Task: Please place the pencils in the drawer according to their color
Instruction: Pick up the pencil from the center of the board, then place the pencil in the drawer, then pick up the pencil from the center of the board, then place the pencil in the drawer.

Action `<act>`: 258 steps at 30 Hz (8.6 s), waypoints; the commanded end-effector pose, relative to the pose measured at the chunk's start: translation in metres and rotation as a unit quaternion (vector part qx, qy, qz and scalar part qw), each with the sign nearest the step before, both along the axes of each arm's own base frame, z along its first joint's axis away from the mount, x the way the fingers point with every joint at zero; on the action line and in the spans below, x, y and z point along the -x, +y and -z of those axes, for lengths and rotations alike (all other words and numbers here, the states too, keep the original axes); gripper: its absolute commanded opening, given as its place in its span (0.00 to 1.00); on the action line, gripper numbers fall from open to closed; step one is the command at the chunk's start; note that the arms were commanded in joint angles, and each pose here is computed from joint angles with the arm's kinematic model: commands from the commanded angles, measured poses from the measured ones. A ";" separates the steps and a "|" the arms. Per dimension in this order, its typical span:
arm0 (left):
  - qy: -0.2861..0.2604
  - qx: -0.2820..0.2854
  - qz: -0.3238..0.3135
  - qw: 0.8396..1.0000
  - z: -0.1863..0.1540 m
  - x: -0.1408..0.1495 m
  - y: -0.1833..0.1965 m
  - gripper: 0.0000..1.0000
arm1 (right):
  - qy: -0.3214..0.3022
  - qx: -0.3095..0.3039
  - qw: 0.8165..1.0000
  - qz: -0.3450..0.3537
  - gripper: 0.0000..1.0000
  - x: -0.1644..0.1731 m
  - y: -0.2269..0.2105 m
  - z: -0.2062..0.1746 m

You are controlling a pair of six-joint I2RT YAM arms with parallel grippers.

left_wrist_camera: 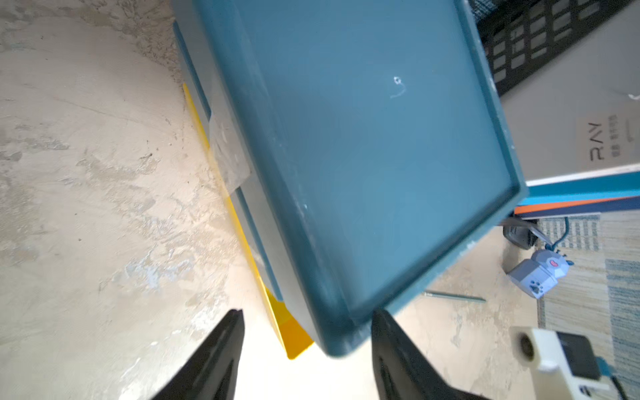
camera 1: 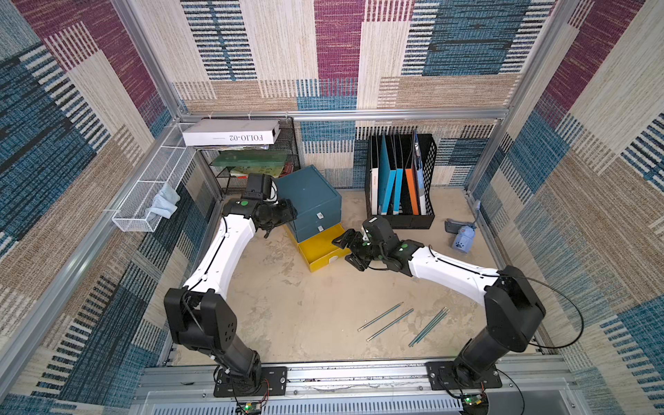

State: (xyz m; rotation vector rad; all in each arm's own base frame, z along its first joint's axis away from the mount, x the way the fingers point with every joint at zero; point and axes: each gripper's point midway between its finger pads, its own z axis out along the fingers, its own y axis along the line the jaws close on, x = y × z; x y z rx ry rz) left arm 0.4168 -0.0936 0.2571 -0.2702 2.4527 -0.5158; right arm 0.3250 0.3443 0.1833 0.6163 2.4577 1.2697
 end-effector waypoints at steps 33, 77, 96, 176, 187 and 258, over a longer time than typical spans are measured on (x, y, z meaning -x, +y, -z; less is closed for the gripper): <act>0.056 -0.158 0.498 0.851 0.133 0.249 -0.260 0.62 | 0.028 0.120 0.983 0.134 0.96 0.087 -0.227 0.076; 0.158 -0.323 0.515 0.778 0.264 0.243 -0.255 0.00 | -0.005 0.081 0.979 0.185 0.96 0.067 -0.241 0.025; -0.008 -0.260 0.351 0.900 0.102 0.099 -0.194 0.00 | -0.019 0.056 0.979 0.194 1.00 0.059 -0.237 0.016; 0.007 -0.248 0.565 0.787 0.181 0.273 -0.305 0.59 | 0.013 0.090 0.969 0.231 0.99 0.053 -0.260 0.042; 0.059 -0.278 0.600 0.748 0.232 0.287 -0.302 0.58 | 0.010 0.081 0.967 0.242 0.99 0.045 -0.262 0.034; 0.004 -0.396 0.263 0.880 0.164 0.028 -0.097 0.10 | -0.002 0.040 0.968 0.246 0.99 0.030 -0.256 0.022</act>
